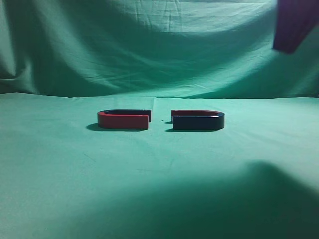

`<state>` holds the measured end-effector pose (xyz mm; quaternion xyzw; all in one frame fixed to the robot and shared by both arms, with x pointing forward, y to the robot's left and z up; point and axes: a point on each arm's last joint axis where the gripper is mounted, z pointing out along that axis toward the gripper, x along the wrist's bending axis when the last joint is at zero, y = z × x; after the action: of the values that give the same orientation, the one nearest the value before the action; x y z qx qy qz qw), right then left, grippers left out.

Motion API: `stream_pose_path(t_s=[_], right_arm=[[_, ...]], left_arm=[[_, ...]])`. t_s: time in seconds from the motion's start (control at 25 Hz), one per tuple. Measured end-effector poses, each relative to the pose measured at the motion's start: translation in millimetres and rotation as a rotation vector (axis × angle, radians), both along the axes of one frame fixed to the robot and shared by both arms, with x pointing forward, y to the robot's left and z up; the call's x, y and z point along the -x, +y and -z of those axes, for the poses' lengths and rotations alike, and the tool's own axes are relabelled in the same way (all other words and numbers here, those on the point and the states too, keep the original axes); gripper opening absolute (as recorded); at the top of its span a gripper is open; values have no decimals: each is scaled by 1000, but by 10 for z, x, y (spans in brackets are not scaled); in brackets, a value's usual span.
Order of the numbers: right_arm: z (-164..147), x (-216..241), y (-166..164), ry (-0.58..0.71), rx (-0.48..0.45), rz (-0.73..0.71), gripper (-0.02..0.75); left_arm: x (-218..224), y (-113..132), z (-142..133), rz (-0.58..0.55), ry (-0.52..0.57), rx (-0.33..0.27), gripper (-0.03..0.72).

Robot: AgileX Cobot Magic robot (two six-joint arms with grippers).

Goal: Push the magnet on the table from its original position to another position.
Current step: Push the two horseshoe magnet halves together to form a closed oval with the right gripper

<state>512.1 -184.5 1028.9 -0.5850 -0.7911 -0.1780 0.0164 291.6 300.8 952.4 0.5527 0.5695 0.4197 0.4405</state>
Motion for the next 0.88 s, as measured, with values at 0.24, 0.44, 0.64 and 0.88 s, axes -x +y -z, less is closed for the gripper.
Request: stream_pose_path(t_s=[0.24,0.44,0.64,0.88], right_arm=[[356,-421,189,61,67,40,0],[639,-673,271,104,95,44,0],[812,-855,344,106,98,46,0],[894,-945,418,101,98,37,0]], left_arm=[[0,0,0,0,0,0,372],[0,0,0,0,0,0,372],[0,0,0,0,0,0,372],[0,0,0,0,0,0,372]])
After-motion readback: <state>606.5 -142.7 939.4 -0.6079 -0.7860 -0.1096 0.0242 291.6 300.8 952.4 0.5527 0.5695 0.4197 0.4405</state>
